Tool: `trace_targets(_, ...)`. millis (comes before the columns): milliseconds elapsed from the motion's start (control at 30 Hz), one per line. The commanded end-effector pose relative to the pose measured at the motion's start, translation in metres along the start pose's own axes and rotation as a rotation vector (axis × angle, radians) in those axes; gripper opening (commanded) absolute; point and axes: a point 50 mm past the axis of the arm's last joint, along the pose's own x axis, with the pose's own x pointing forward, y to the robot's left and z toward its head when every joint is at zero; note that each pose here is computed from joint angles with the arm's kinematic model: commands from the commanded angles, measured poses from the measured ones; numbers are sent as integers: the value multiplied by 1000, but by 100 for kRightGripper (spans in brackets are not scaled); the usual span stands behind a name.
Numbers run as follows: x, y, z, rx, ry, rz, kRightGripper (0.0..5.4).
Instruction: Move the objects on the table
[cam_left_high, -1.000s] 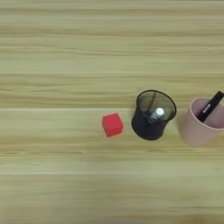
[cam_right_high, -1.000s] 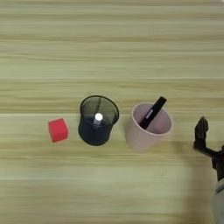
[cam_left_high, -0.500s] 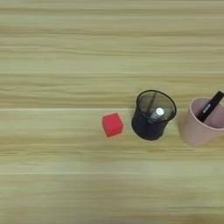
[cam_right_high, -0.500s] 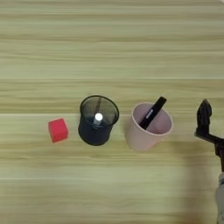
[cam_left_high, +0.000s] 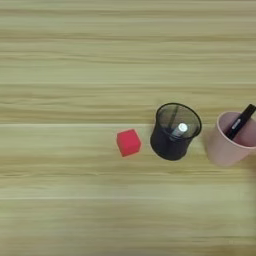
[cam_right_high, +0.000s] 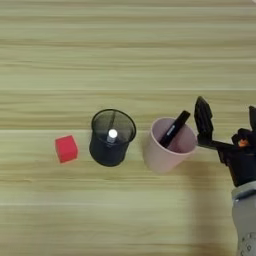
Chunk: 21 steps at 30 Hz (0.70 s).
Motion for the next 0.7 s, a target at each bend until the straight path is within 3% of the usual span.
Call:
trace_targets(33, 3, 16, 12, -15, -56, 100, 535)
trace_targets(233, 7, 23, 1, 35, -4, 140, 535)
trace_targets(700, 16, 22, -9, 53, 42, 158, 535)
